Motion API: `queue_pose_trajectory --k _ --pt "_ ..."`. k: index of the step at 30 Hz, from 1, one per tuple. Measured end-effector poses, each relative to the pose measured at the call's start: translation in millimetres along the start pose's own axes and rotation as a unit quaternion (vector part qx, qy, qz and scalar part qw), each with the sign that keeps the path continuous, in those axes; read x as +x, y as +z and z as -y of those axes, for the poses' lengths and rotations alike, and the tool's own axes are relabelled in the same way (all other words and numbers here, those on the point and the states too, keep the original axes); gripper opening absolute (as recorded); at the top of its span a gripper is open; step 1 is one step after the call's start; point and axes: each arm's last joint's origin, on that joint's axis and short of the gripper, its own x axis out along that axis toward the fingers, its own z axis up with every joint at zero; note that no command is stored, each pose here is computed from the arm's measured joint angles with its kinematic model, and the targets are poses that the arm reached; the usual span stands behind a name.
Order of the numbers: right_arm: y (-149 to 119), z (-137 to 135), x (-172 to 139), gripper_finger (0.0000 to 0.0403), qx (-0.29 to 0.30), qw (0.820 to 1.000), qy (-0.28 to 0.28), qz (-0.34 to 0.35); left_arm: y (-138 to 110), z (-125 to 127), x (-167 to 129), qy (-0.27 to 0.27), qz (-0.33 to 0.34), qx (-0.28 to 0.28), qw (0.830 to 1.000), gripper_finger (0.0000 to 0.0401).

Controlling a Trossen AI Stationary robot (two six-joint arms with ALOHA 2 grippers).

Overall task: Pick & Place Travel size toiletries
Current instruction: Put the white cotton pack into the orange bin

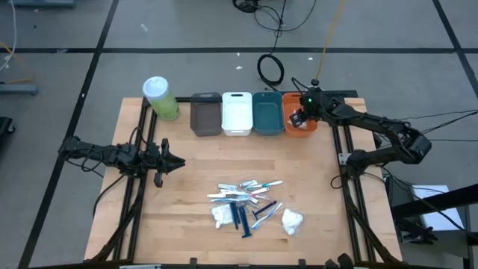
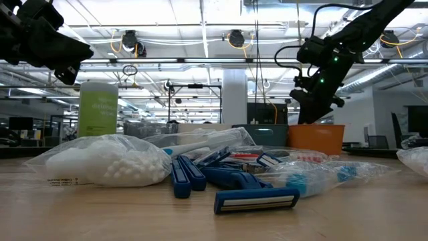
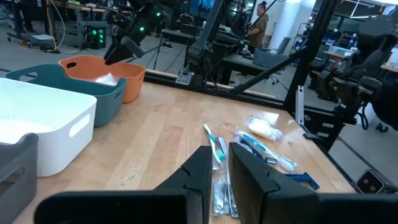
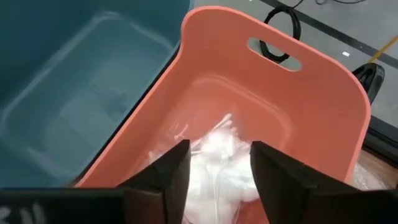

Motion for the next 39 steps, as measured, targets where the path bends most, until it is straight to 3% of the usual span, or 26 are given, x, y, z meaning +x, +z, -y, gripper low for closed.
queue_pose_trajectory --k 4,7,11,15,21,26,31,39 --pt "2.5 -13.3 -15.6 0.0173 -0.013 0.994 0.11 0.018 0.1 0.0 0.0 0.0 0.0 0.0 1.0 0.0051" --pt "6.1 -31.6 -36.6 0.0168 -0.034 0.975 0.213 0.054 0.1 0.0 0.0 0.0 0.0 0.0 1.0 0.0051" --pt "1.3 -61.4 -72.6 0.0159 -0.1 0.925 0.355 0.088 0.2 0.0 0.0 0.0 0.001 0.0 1.0 0.0051" --pt "-14.0 -89.7 -106.2 0.0158 -0.166 0.881 0.431 0.106 0.2 0.0 0.0 0.0 0.001 0.0 1.0 0.0051" --pt "-41.8 -121.9 -141.6 0.0158 -0.228 0.834 0.49 0.107 0.1 0.0 0.0 0.0 0.0 0.0 1.0 0.0051" --pt "-61.4 -138.0 -158.9 0.0157 -0.248 0.82 0.507 0.095 0.1 0.0 0.0 0.0 0.0 0.0 1.0 0.0051" --pt "-78.9 -148.7 -172.2 0.0157 -0.28 0.793 0.533 0.086 0.2 0.0 0.0 0.0 0.001 0.0 1.0 0.0051" --pt "-104.7 -154.3 -174.6 0.0157 -0.309 0.763 0.562 0.074 0.2 0.0 0.0 0.0 0.0 0.0 1.0 0.0051"
